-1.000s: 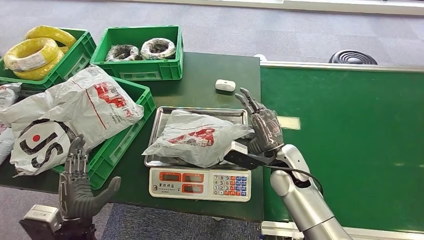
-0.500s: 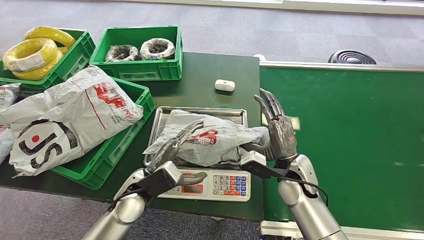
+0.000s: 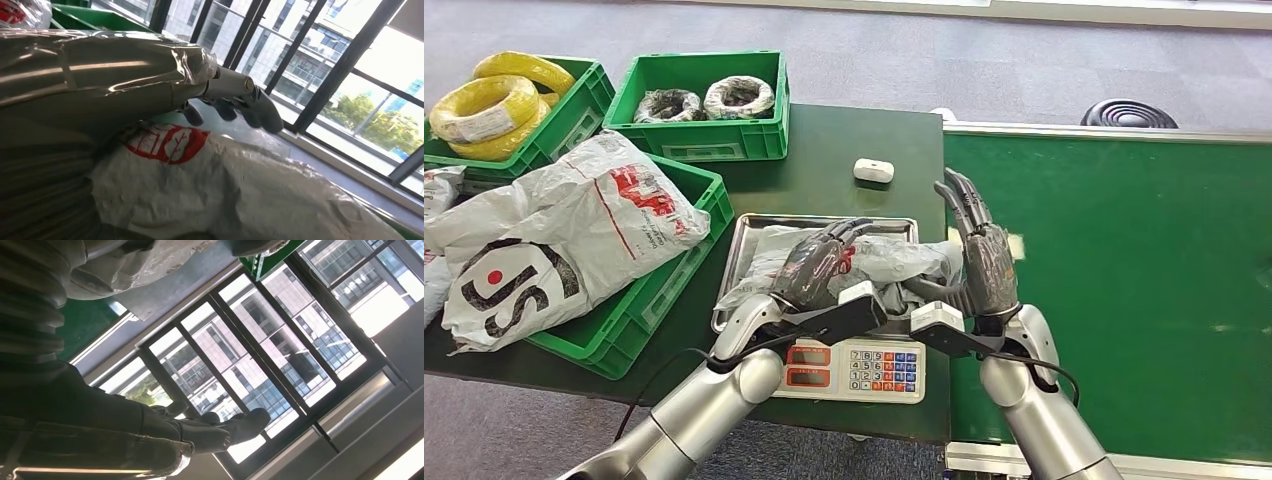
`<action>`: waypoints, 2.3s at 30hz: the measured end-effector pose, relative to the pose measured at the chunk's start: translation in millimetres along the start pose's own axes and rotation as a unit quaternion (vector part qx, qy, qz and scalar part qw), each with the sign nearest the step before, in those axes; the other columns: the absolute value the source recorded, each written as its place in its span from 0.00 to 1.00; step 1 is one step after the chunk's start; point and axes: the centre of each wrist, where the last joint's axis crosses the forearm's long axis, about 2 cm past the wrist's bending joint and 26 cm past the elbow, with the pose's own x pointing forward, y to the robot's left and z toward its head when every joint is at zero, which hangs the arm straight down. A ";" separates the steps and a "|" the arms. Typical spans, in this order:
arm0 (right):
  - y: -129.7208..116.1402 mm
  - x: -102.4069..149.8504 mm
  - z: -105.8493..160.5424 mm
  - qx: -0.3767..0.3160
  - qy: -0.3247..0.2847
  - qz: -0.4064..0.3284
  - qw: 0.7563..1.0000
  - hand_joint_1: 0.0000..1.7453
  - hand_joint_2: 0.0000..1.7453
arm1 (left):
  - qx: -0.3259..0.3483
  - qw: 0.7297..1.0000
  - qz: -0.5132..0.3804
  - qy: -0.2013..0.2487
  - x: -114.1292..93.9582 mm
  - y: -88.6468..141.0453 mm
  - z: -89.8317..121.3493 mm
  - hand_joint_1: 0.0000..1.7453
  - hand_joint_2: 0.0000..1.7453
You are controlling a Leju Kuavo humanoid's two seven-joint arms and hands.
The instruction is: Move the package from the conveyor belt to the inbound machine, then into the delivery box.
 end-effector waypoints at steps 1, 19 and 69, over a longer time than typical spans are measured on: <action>0.1 1.6 -1.6 -0.001 0.000 -0.001 1.000 0.00 1.00 | 0.002 1.000 -0.010 0.007 -0.2 0.0 -2.8 1.00 1.00; 0.2 15.9 -15.5 -0.018 -0.004 -0.005 1.000 0.00 1.00 | 0.174 0.983 -0.004 0.066 -27.2 65.7 -17.9 1.00 1.00; 4.0 1.0 50.3 -0.011 0.082 0.006 0.997 0.00 1.00 | 0.290 0.904 0.023 0.312 -181.7 238.8 87.2 0.00 1.00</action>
